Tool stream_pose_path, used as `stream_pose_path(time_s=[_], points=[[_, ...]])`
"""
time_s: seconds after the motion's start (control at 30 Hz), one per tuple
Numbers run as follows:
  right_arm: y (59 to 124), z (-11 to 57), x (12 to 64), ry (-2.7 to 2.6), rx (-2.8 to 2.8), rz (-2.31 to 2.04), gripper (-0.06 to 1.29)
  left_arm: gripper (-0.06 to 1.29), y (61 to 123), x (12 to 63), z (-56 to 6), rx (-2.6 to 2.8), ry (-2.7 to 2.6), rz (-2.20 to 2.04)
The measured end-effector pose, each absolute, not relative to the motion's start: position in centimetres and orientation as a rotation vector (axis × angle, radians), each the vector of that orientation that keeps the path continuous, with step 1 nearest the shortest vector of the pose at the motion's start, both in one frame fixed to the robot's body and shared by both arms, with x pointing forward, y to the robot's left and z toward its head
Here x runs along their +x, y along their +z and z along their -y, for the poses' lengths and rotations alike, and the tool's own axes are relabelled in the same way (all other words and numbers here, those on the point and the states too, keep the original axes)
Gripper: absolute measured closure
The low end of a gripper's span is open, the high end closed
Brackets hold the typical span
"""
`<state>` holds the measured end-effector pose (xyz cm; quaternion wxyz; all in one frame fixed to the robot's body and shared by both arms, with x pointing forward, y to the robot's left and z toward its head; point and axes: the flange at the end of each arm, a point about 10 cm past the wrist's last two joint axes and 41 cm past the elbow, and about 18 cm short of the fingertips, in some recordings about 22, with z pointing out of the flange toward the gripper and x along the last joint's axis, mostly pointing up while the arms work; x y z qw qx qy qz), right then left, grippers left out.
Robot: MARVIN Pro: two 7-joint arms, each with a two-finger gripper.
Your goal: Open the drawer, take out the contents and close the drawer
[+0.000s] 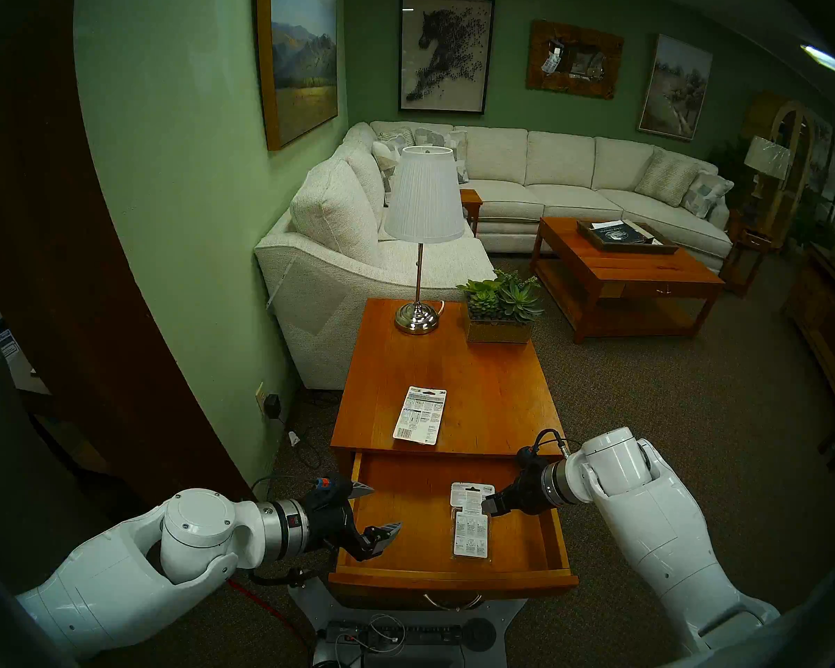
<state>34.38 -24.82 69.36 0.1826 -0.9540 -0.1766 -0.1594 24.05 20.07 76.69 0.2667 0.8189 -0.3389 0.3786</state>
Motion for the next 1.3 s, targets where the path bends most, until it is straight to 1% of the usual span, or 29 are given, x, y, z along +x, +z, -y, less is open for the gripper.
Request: stream_pose_path(time_s=[0.67, 1.3], points=[[66.7, 23.9, 34.0, -0.359, -2.678, 0.430, 0.00, 0.00, 76.7, 24.1, -20.1, 2.210, 1.022, 0.915], [65.8, 21.8, 36.4, -0.322, -2.674, 0.438, 0.00, 0.00, 76.7, 24.1, -20.1, 2.210, 1.022, 0.914]])
